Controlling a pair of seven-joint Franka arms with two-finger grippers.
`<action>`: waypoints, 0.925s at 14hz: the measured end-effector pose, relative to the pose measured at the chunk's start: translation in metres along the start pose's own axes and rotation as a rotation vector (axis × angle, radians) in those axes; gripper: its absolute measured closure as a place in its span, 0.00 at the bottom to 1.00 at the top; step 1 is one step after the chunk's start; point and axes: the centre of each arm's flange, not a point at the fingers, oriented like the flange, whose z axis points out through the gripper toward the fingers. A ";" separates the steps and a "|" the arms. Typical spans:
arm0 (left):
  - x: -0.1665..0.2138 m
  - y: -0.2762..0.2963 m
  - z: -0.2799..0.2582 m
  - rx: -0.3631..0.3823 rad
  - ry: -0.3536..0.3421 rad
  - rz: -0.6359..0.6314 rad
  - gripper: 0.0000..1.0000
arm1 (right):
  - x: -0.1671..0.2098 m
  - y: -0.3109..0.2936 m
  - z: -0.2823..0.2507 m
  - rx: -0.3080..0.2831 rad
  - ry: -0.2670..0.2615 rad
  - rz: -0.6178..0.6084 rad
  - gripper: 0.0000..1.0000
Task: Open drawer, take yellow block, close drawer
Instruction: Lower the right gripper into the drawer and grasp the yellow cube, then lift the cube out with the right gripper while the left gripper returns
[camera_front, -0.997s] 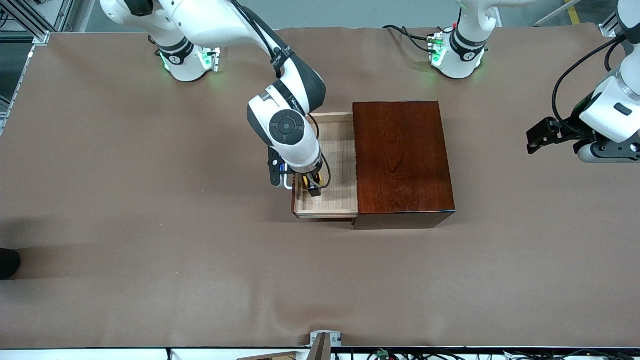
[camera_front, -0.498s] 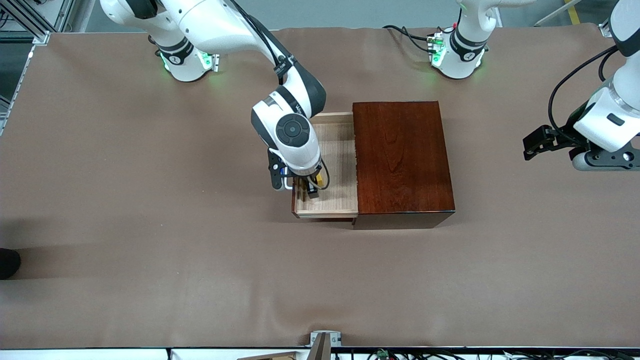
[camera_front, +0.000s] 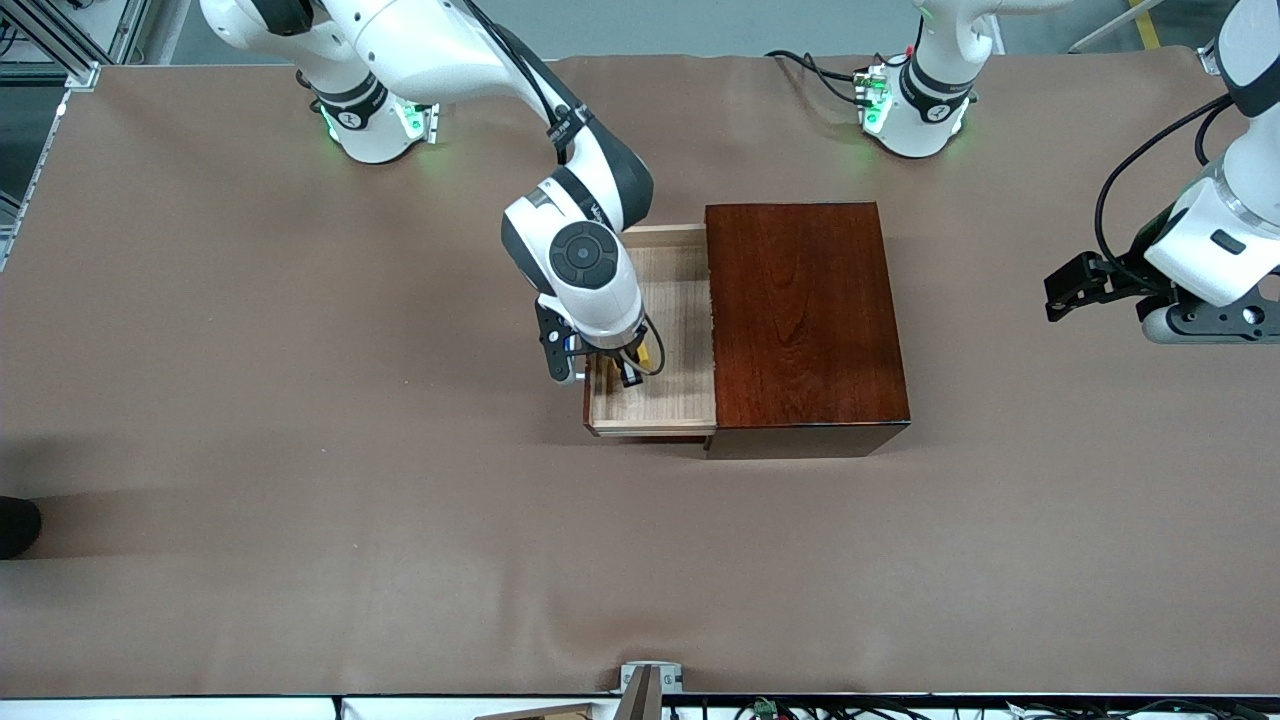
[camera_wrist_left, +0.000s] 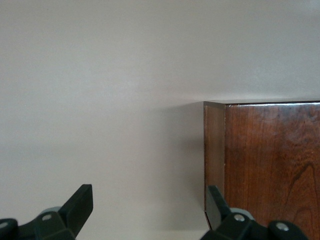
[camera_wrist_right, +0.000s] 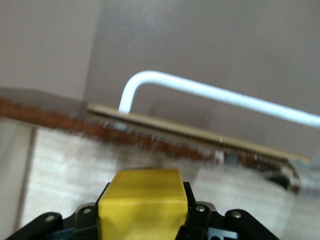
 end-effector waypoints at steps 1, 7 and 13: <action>0.000 0.000 0.000 0.000 0.000 -0.001 0.00 | -0.003 -0.002 -0.011 0.014 -0.016 0.001 0.44; 0.000 0.002 0.000 0.000 0.000 -0.004 0.00 | 0.000 -0.005 -0.082 0.078 -0.051 -0.027 0.44; -0.002 0.011 0.001 -0.001 -0.009 0.012 0.00 | 0.102 -0.020 -0.144 -0.004 -0.024 -0.275 0.44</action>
